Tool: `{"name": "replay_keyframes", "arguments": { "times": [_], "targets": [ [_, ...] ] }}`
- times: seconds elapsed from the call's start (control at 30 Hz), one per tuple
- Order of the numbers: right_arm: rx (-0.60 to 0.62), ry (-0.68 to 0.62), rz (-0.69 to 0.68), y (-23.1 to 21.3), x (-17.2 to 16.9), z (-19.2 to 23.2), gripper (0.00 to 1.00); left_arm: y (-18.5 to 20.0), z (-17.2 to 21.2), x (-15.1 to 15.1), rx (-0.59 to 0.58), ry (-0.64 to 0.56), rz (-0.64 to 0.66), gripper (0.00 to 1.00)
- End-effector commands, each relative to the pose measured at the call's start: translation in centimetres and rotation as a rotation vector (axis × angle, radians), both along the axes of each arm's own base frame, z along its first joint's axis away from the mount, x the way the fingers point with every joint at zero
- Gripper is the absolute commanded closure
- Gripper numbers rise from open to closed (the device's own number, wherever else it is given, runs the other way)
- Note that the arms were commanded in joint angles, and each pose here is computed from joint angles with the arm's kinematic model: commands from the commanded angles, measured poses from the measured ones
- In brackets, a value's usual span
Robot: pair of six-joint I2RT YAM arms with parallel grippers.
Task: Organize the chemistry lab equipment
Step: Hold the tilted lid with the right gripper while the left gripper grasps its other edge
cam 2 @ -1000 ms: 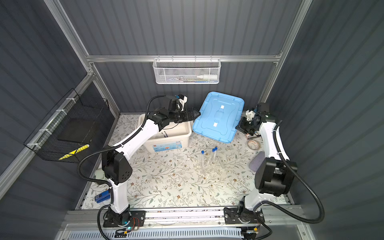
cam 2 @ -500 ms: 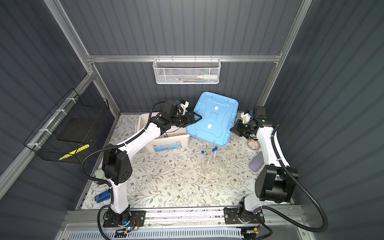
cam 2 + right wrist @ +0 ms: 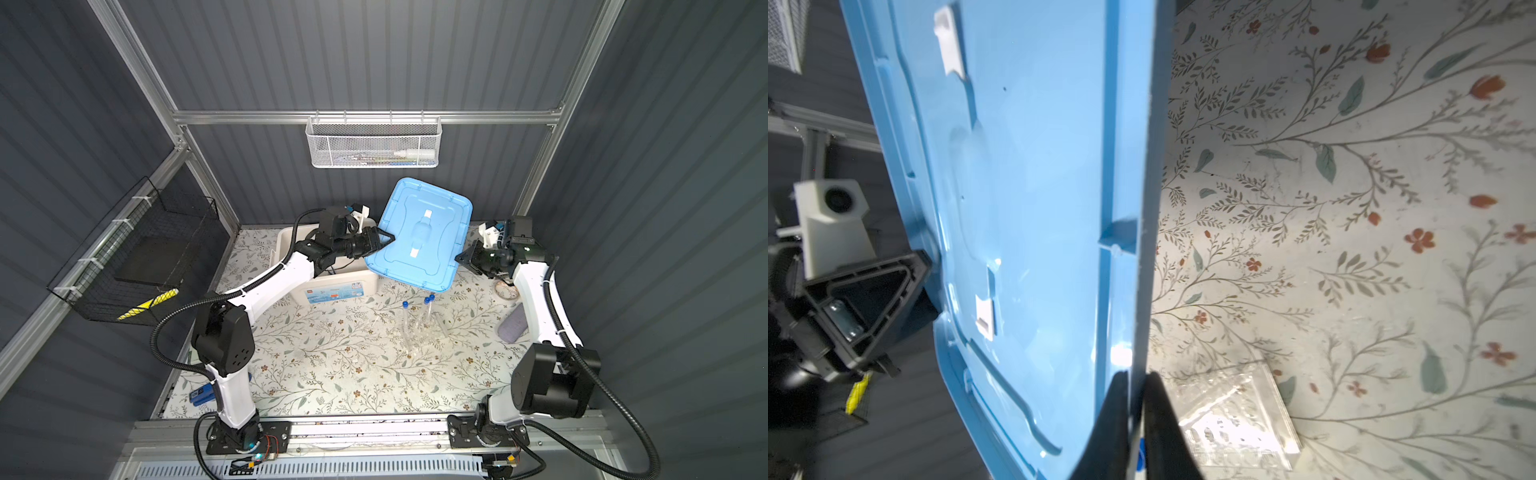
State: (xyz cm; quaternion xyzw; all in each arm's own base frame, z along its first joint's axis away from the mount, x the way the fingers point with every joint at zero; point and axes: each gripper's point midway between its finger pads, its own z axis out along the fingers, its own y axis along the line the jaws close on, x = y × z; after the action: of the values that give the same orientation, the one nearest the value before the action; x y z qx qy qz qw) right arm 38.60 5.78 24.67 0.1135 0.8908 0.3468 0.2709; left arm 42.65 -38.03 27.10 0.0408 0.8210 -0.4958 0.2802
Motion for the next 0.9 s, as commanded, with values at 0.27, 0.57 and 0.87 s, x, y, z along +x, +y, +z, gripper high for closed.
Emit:
{"name": "replay_keyframes", "arguments": {
  "times": [0.27, 0.57, 0.87],
  "targets": [
    [0.061, -0.113, 0.010, -0.4, 0.8, 1.6, 0.44, -0.2, 5.6, -1.0, -0.152, -0.037, -0.004, 0.83],
    [0.215, -0.211, 0.038, 1.1, 0.4, 4.1, 0.38, -0.2, 5.4, -1.1, -0.144, -0.027, 0.008, 0.83],
    [0.285, -0.234, 0.050, 1.8, 1.0, 5.1, 0.48, -1.0, 5.2, -1.6, -0.133, -0.031, -0.010, 0.83]
  ]
}}
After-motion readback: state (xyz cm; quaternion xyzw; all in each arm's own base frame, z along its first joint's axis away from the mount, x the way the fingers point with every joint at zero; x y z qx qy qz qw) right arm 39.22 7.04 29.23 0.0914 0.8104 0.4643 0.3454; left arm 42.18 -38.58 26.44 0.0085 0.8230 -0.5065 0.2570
